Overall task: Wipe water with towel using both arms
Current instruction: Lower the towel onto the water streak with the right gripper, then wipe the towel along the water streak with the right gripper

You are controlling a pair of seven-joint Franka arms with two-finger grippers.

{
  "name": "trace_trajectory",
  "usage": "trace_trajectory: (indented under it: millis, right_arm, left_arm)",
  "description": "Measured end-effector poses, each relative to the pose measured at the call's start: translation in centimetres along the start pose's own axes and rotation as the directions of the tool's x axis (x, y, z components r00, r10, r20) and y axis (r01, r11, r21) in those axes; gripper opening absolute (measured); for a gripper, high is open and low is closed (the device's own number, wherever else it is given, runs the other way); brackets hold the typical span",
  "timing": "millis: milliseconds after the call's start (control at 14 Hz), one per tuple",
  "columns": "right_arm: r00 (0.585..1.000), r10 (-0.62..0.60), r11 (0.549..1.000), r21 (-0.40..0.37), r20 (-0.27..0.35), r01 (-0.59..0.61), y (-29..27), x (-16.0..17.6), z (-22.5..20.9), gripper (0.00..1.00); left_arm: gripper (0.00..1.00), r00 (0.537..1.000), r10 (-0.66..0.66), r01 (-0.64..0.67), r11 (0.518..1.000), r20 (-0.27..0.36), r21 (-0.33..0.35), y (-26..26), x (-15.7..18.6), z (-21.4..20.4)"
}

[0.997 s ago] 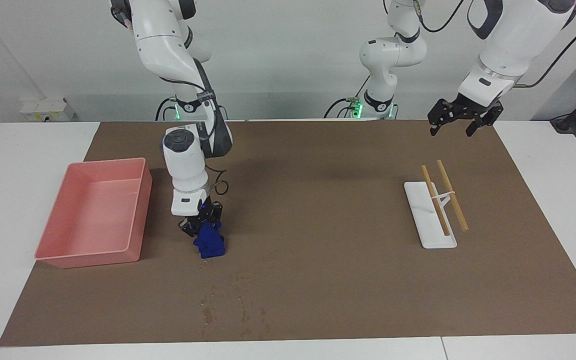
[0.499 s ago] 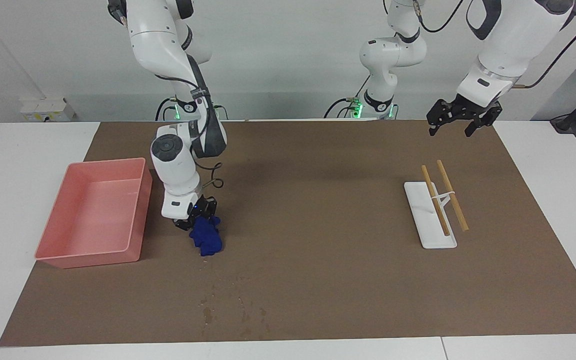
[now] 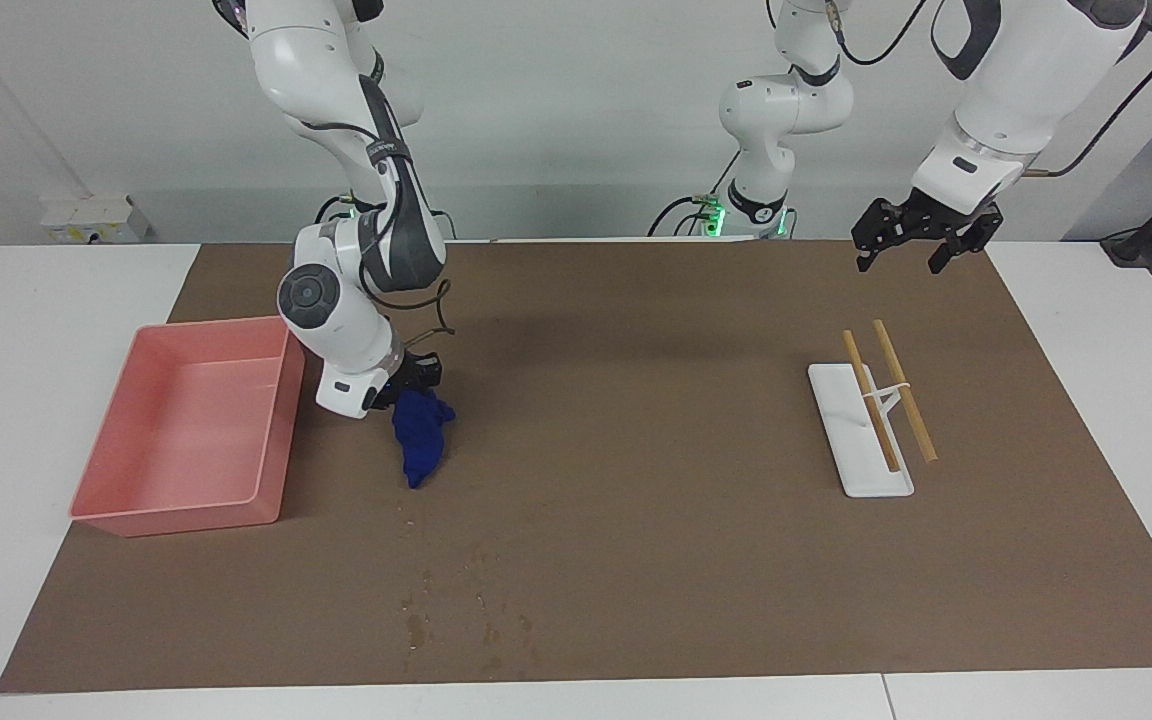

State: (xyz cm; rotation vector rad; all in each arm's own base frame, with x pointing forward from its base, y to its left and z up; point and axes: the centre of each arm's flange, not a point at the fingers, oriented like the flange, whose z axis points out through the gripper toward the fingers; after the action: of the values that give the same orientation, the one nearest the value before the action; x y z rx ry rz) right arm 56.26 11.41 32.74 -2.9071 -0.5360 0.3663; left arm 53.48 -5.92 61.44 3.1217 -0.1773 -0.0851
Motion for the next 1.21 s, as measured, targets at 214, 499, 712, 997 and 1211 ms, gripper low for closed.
trace_trajectory:
  millis: [214,499,712,997,1211]
  right_arm:
    - [0.995,0.017,0.999,0.032,0.100,-0.020,0.3,-1.5,0.4,0.23]
    - [0.975,0.065,0.992,0.095,0.214,-0.087,2.6,-4.2,0.3,0.23]
    - [0.964,0.094,0.975,0.174,0.250,-0.141,3.2,-5.8,0.0,0.23]
    - [0.950,0.136,0.955,0.216,0.282,-0.201,2.0,-6.9,1.5,0.23]
    - [0.965,0.150,0.962,0.196,0.215,-0.193,1.8,-6.5,2.6,0.23]
  left_arm:
    - [1.00,1.000,0.022,-0.022,1.000,0.000,0.001,1.2,0.0,0.0]
    - [1.00,1.000,0.027,-0.027,1.000,-0.001,0.002,1.4,0.0,0.0]
    - [1.00,1.000,0.014,-0.014,1.000,-0.010,-0.001,0.6,0.0,-0.4]
    - [1.00,1.000,0.005,-0.005,1.000,-0.011,-0.003,0.0,0.0,-0.5]
    - [1.00,1.000,0.003,-0.003,1.000,-0.011,-0.003,-0.1,0.0,-0.5]
